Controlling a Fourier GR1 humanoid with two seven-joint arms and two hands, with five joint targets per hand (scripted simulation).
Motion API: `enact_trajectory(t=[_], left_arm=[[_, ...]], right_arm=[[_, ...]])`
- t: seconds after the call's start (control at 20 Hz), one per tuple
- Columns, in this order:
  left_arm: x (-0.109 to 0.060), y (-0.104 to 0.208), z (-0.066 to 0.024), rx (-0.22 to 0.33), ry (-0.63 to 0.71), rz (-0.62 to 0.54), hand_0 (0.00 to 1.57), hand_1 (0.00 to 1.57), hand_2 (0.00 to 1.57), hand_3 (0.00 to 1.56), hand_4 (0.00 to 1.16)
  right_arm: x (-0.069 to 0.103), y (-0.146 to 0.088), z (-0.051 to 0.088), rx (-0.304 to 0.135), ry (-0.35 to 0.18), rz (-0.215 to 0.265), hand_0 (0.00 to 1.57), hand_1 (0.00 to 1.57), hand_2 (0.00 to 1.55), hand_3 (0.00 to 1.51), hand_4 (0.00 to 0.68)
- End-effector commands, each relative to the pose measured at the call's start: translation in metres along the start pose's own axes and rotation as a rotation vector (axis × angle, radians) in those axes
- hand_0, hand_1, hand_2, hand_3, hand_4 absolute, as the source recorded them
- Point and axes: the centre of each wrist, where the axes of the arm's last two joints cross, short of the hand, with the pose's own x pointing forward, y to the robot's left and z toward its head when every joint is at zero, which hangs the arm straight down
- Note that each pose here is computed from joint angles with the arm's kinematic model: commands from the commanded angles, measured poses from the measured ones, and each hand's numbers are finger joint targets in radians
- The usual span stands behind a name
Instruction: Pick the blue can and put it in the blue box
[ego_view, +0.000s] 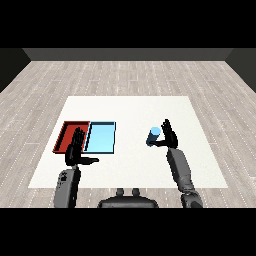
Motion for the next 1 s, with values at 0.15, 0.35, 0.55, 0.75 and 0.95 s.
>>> enact_trajectory(t=[0.15, 0.35, 0.55, 0.75, 0.95], left_arm=[[-0.008, 0.007, -0.0113, -0.003, -0.003, 0.024, 0.00, 0.00, 0.00, 0.00, 0.00], [-0.009, -0.007, -0.0097, -0.007, -0.009, 0.012, 0.00, 0.00, 0.00, 0.00, 0.00], [0.005, -0.003, 0.0111, 0.003, -0.025, 0.003, 0.00, 0.00, 0.00, 0.00, 0.00], [0.013, 0.008, -0.0090, 0.019, -0.003, -0.032, 0.00, 0.00, 0.00, 0.00, 0.00], [0.000, -0.005, -0.0096, 0.005, 0.000, 0.022, 0.00, 0.00, 0.00, 0.00, 0.00]], right_arm=[[-0.013, 0.004, -0.009, 0.007, 0.045, -0.036, 0.00, 0.00, 0.00, 0.00, 0.000], [-0.009, 0.021, -0.026, -0.008, 0.052, -0.066, 0.00, 0.00, 0.00, 0.00, 0.000], [-0.046, 0.019, -0.006, -0.009, 0.066, -0.084, 0.00, 0.00, 0.00, 0.00, 0.000], [-0.045, 0.022, -0.009, -0.014, 0.080, -0.078, 0.00, 0.00, 0.00, 0.00, 0.000], [-0.038, 0.041, -0.033, 0.006, 0.077, -0.054, 0.00, 0.00, 0.00, 0.00, 0.000]])
